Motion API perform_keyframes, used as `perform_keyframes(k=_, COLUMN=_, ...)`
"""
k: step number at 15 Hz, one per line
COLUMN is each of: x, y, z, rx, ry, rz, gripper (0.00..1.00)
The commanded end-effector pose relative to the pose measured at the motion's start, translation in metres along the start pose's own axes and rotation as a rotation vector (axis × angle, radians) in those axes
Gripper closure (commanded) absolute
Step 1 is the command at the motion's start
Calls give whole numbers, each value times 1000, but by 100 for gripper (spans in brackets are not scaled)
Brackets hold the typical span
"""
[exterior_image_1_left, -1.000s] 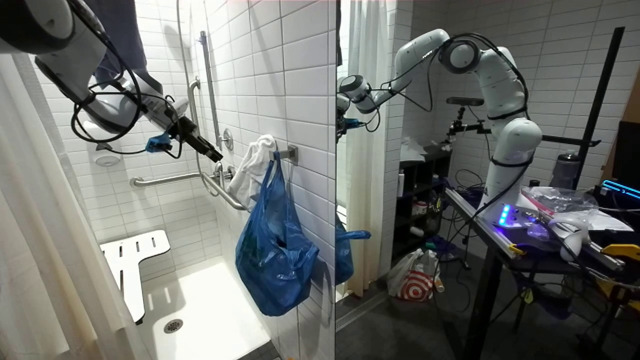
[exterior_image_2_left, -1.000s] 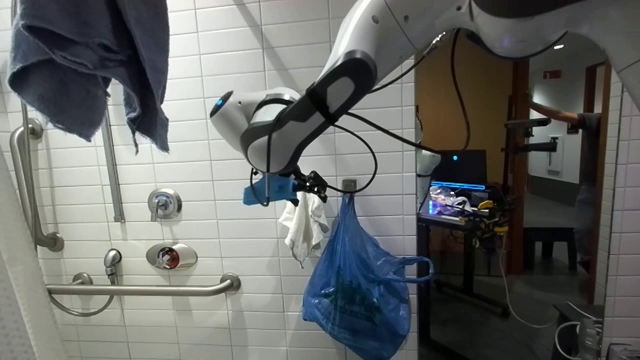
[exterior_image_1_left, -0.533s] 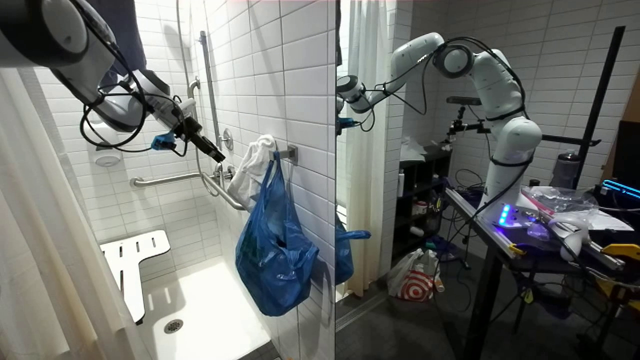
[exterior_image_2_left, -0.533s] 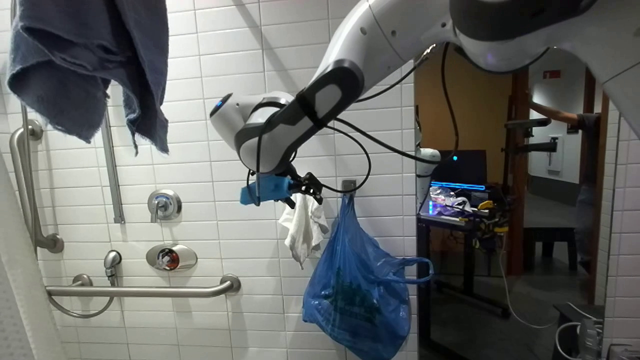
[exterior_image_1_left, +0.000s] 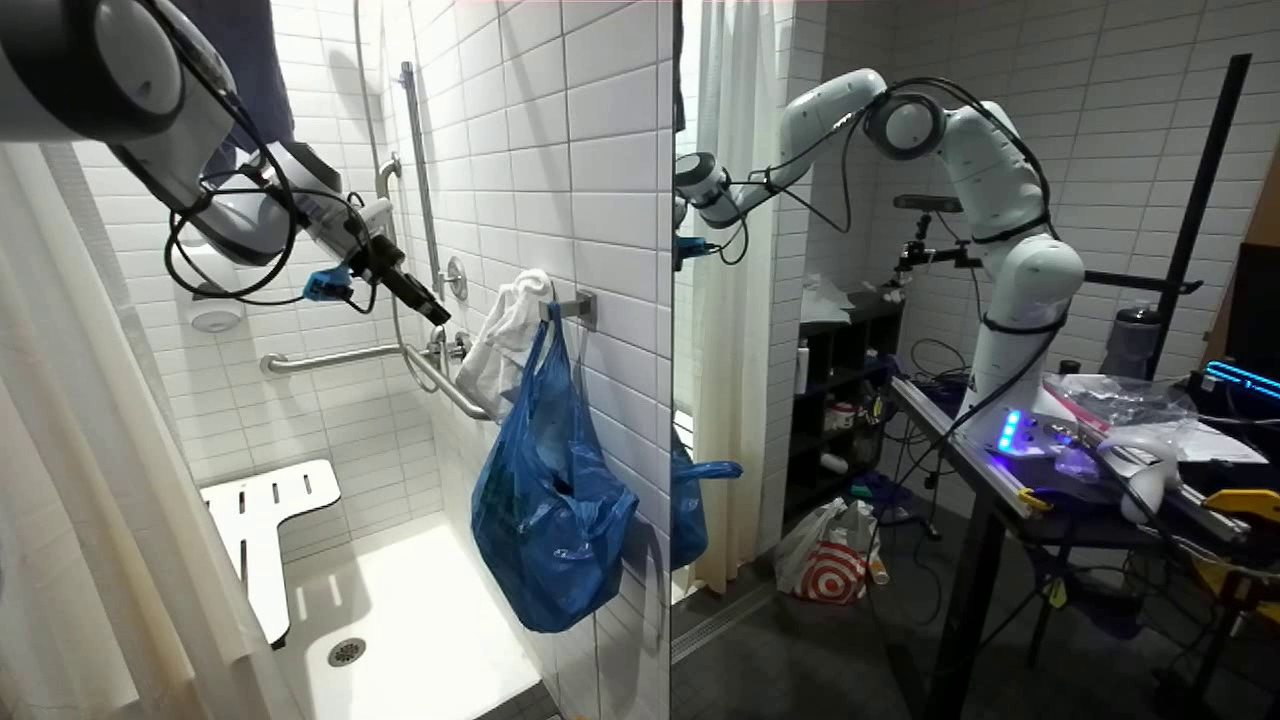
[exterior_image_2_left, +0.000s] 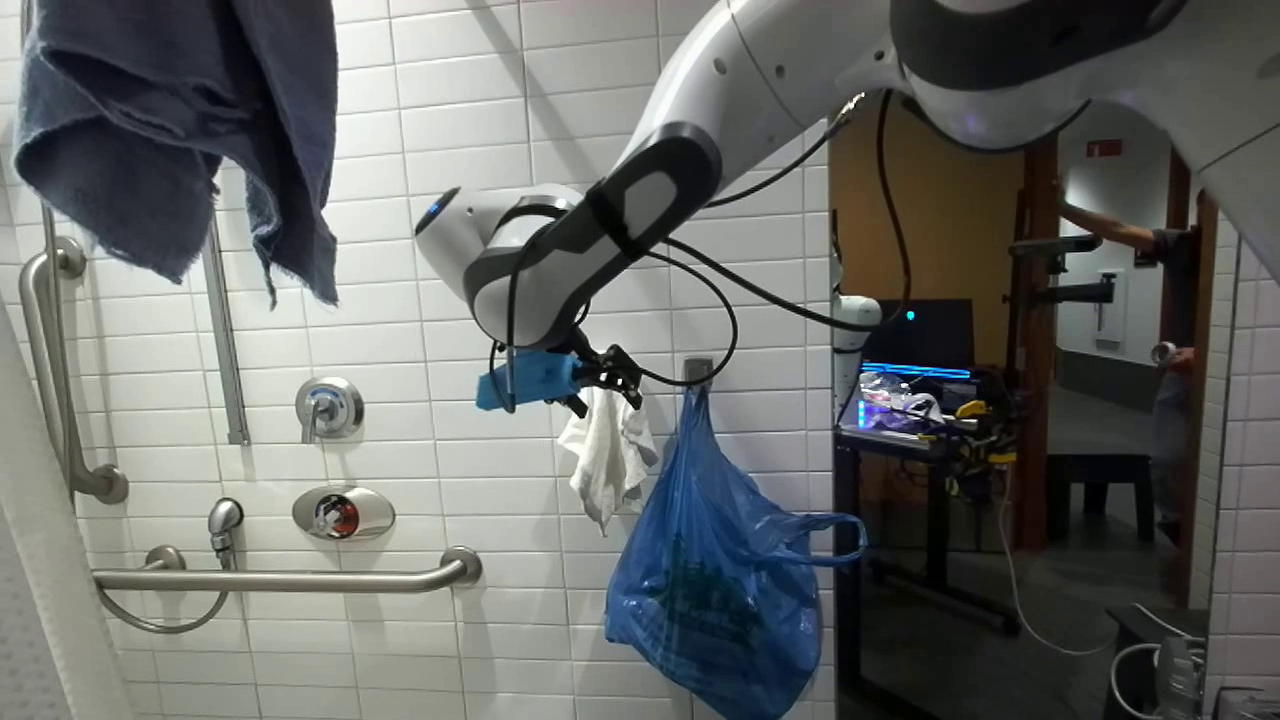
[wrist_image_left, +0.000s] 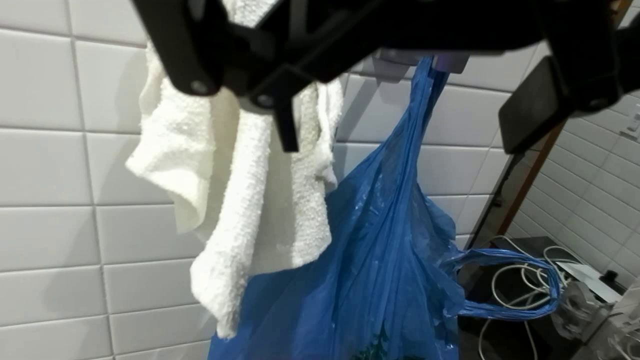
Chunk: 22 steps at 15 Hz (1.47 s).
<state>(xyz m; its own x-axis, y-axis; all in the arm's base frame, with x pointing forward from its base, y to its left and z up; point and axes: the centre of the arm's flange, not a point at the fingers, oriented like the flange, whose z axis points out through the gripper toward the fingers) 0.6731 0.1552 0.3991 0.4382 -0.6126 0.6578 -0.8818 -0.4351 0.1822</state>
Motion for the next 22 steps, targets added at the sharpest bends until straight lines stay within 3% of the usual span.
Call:
perform_keyframes(k=1, x=0, y=0, z=0, rx=0, ry=0, rz=0, gripper=0)
perform_keyframes(k=13, x=3, y=1, z=0, rx=-3, ry=-10, rz=15, gripper=0)
perform_keyframes(k=22, x=17, y=-3, z=27, rx=-31, ry=-32, rz=41, gripper=0)
